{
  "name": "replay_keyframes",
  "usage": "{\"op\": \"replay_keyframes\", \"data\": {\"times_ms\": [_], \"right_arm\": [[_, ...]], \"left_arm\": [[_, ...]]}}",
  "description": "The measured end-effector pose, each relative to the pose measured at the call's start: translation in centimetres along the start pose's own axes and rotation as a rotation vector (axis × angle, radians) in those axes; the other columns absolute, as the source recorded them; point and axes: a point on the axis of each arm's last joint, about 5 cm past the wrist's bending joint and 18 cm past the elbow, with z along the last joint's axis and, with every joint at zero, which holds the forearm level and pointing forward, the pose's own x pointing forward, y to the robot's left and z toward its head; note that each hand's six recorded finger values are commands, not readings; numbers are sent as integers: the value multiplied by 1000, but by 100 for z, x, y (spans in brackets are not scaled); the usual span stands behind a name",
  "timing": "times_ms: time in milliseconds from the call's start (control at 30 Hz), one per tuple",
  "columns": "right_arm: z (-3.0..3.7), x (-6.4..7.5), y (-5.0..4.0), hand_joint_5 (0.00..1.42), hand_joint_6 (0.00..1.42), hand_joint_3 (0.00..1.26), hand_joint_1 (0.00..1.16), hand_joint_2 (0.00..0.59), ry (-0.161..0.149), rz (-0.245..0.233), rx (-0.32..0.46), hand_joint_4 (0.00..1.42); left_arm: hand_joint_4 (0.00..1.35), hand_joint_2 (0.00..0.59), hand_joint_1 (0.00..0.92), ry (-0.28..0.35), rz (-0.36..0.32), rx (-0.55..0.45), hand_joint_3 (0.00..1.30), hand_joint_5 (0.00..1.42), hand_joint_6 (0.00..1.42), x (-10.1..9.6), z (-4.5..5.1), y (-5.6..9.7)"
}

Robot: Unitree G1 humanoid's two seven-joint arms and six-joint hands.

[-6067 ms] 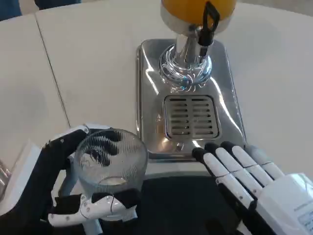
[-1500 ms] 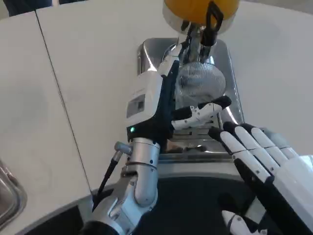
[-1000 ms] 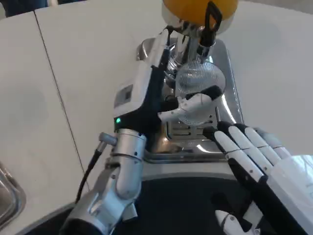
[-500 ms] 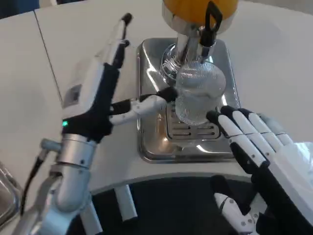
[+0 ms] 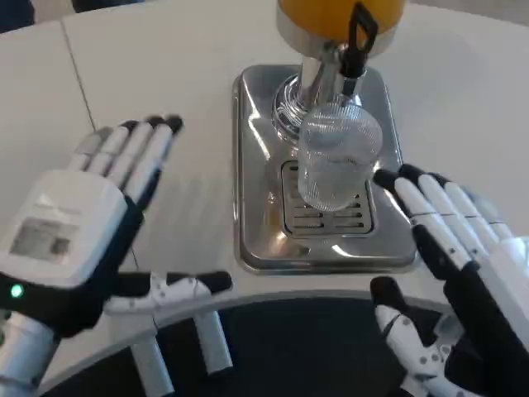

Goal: Grasp the cup under the faucet to collect the drink, then remove the cup.

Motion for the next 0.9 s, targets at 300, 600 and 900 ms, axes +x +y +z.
{"op": "replay_keyframes", "data": {"times_ms": [300, 600, 900], "right_arm": [[19, 121, -11, 0, 0, 1, 233, 570, 96, -110, 200, 0], [20, 335, -76, 0, 0, 0, 206, 554, 115, -221, 458, 0], [19, 703, -104, 0, 0, 0, 151, 561, 48, -280, 618, 0]], "left_arm": [[0, 55, 290, -40, -120, 185, 0, 0, 0, -369, 236, -52], [0, 60, 263, -42, -217, 135, 0, 0, 0, -688, 346, -165], [0, 71, 240, -24, -164, 149, 0, 0, 0, -639, 300, -113]]}}
